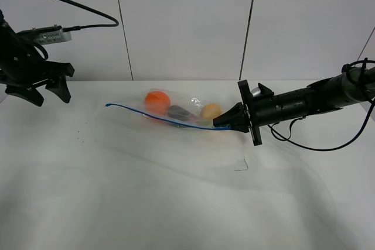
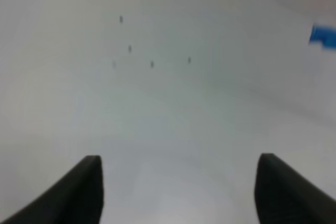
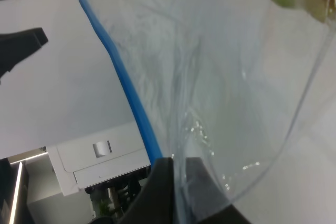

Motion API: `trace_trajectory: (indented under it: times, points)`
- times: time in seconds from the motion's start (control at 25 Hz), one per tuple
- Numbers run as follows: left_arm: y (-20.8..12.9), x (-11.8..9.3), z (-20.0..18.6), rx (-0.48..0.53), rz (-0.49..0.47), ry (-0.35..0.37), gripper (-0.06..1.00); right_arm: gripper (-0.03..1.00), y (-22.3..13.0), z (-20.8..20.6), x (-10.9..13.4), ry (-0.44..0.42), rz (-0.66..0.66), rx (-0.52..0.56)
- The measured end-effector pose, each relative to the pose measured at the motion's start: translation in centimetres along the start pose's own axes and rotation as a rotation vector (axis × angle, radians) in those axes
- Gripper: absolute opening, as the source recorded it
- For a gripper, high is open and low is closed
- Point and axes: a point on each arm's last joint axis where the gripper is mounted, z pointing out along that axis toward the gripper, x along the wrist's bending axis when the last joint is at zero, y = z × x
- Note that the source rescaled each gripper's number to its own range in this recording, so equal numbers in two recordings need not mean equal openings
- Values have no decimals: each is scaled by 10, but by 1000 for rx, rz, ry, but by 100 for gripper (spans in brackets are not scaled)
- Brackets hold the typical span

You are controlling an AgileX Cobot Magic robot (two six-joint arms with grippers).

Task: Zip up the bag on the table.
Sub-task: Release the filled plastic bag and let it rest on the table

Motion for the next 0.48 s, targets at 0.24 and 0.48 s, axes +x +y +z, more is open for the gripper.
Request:
trace_trajectory:
  times: [0.24,0.48]
  points:
    - [-7,-1,-8,124,3,-1,95,0,0,0,0,0,0,0]
    - [-6,-1,-20,124,26,-2,96,0,0,0,0,0,0,0]
